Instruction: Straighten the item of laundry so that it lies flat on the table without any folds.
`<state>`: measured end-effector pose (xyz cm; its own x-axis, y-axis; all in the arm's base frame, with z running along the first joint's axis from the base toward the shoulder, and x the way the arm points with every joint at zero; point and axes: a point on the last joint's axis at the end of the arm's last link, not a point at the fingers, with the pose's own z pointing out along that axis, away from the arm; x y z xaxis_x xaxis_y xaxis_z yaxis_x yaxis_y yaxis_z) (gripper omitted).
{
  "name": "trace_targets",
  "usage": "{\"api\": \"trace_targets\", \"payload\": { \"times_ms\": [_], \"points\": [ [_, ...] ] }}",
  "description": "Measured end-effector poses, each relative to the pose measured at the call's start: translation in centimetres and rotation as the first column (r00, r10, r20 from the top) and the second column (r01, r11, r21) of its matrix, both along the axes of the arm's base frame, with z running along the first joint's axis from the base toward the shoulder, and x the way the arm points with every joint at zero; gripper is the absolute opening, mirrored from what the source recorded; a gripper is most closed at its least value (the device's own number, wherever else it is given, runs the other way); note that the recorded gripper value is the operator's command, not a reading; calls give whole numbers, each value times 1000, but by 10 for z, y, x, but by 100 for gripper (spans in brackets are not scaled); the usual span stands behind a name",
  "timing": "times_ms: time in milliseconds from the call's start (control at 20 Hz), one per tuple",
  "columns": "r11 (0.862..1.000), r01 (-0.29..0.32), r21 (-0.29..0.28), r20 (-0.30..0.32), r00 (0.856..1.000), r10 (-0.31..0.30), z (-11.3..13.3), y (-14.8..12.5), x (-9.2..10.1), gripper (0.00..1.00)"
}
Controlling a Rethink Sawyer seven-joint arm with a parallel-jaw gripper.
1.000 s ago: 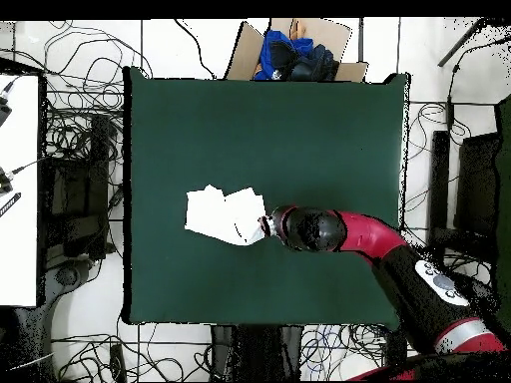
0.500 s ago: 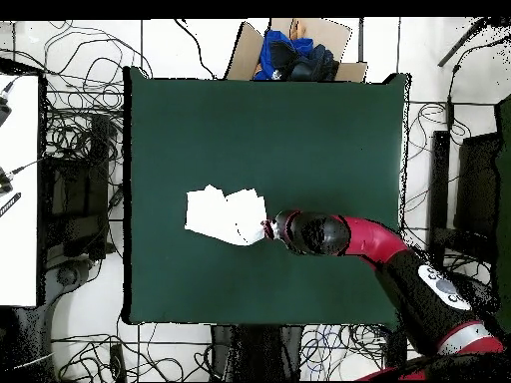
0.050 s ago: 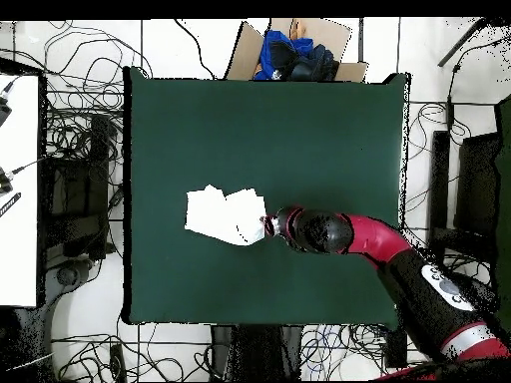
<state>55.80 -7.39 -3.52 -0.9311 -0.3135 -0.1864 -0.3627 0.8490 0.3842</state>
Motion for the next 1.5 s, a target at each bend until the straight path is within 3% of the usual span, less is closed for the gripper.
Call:
{"api": "trace_targets", "payload": {
  "times_ms": [700,1150,1500],
  "points": [
    [999,-12,30,15,1000,12,4,11,1,100],
    [994,-112,-5,35,993,112,-2,36,-4,100],
    [989,-145,-8,25,989,145,-11,50,-11,100]
  ]
}}
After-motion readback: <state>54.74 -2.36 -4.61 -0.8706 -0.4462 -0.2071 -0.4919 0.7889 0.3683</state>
